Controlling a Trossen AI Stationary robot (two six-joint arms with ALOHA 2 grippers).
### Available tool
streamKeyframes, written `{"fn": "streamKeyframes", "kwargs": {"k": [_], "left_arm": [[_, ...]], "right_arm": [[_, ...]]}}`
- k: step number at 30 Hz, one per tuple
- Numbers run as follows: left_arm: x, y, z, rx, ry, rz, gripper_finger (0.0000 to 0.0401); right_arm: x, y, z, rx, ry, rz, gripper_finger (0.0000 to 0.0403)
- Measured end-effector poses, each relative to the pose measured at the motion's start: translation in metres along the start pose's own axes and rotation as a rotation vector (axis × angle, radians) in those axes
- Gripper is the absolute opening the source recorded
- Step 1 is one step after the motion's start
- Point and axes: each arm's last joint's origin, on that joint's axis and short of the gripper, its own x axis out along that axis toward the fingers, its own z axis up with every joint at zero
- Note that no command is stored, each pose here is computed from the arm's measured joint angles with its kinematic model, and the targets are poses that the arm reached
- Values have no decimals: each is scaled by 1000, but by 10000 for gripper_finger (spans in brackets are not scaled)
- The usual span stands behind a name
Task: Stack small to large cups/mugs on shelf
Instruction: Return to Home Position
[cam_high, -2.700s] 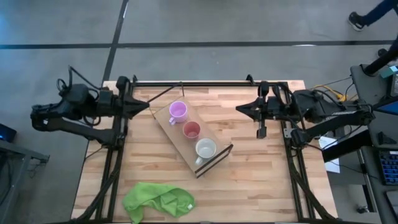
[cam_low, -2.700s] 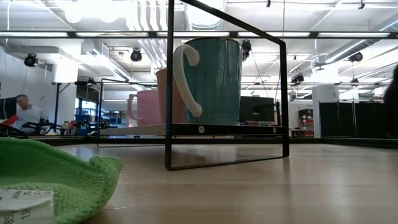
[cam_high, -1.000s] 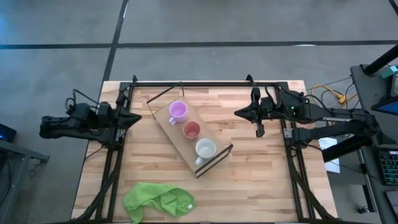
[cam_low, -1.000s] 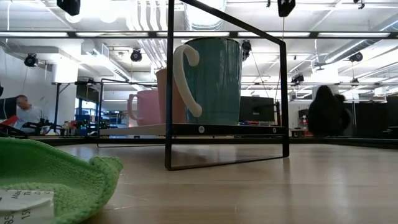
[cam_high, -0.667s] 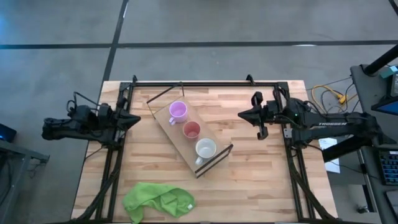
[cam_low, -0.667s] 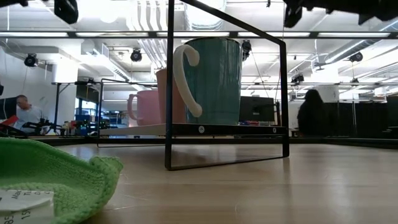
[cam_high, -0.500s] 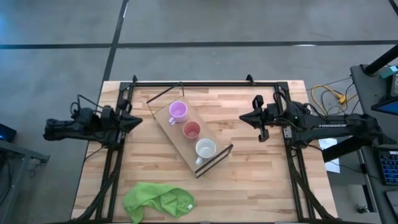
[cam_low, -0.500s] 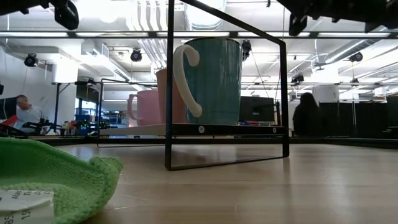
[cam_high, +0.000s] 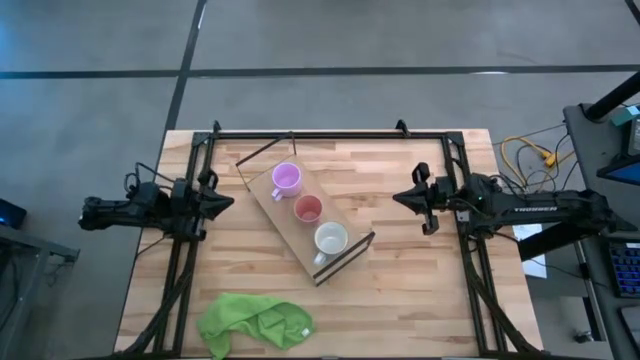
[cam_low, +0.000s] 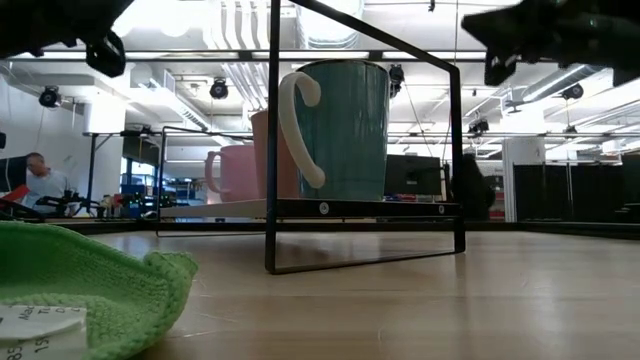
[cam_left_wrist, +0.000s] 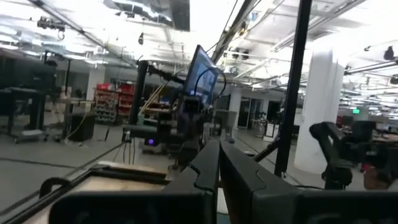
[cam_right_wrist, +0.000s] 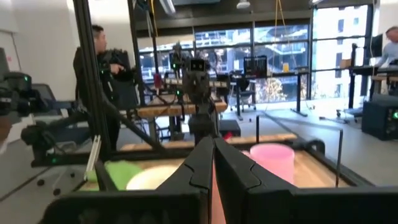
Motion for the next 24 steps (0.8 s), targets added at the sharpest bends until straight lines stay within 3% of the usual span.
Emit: {"fn": "streamKeyframes", "kwargs": {"k": [5,12,17,24], "left_arm": [[2,1,-11,4,27,-9,0],[0,4,-37,28,-36,-19,0],[1,4,-37,36,-40,-21,0],[0,4,-39,78,-32,-18,0]], "right_arm": [[-7,0,-17,-3,38,-3,8],[-18,0,-29,-48,-35,2,8],[-26,0,-43,-29,-43,3,8],[-27,0,-43,-58,-38,0,8]]}}
